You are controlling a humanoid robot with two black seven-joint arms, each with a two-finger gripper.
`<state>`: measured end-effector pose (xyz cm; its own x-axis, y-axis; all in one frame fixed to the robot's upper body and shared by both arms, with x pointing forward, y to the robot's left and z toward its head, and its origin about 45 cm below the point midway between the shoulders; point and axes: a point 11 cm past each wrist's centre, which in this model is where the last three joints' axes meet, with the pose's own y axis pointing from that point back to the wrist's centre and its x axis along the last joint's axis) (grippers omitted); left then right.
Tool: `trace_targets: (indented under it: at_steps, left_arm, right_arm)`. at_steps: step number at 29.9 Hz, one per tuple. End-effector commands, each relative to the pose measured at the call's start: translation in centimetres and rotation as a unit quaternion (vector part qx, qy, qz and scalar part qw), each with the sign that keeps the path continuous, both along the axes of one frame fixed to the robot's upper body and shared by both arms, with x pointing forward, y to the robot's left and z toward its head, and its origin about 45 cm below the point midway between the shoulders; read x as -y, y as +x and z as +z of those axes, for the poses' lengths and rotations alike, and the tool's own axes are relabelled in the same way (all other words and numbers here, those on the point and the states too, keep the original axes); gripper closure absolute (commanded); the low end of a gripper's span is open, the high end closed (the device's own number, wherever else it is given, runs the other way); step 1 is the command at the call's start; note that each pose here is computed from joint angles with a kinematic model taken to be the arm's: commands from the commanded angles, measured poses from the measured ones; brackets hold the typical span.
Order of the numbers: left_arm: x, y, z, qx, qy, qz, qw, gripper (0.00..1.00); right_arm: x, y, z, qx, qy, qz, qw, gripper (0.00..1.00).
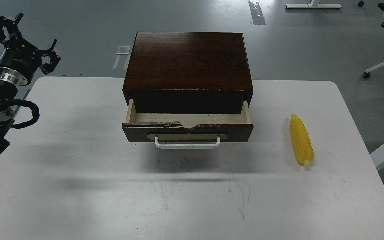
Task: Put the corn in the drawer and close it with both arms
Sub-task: 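Move the right hand toward the yellow corn cob beside the box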
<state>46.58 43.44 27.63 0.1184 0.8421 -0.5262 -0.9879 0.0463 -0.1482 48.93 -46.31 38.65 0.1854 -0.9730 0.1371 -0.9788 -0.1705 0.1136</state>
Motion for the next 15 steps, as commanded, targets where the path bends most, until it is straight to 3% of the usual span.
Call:
trace_targets:
  at_steps: [1,6,12,15]
  left_arm:
    - [0.2,-0.7,-0.1,-0.001,0.001,-0.016,1.000,0.02]
    - [0.1,-1.0,-0.6,-0.006,0.000,-0.016,1.000,0.02]
    - [-0.1,-1.2,-0.9,-0.005,-0.002,-0.011,1.000,0.02]
    - [-0.1,-1.3,-0.8,-0.002,-0.002,-0.009,1.000,0.02]
  right_arm:
    - [-1.6,-0.2,-0.8,-0.025,-0.068,0.040,0.997,0.00]
    - [-4.4,-0.9,-3.6,-0.077,-0.185,0.112,0.973,0.00]
    - [-8.0,-4.7,-9.2,-0.153,-0.361,0.246,0.887,0.00]
    - [-7.9,-5.4,-11.4,-0.166,-0.421,0.256,0.854,0.00]
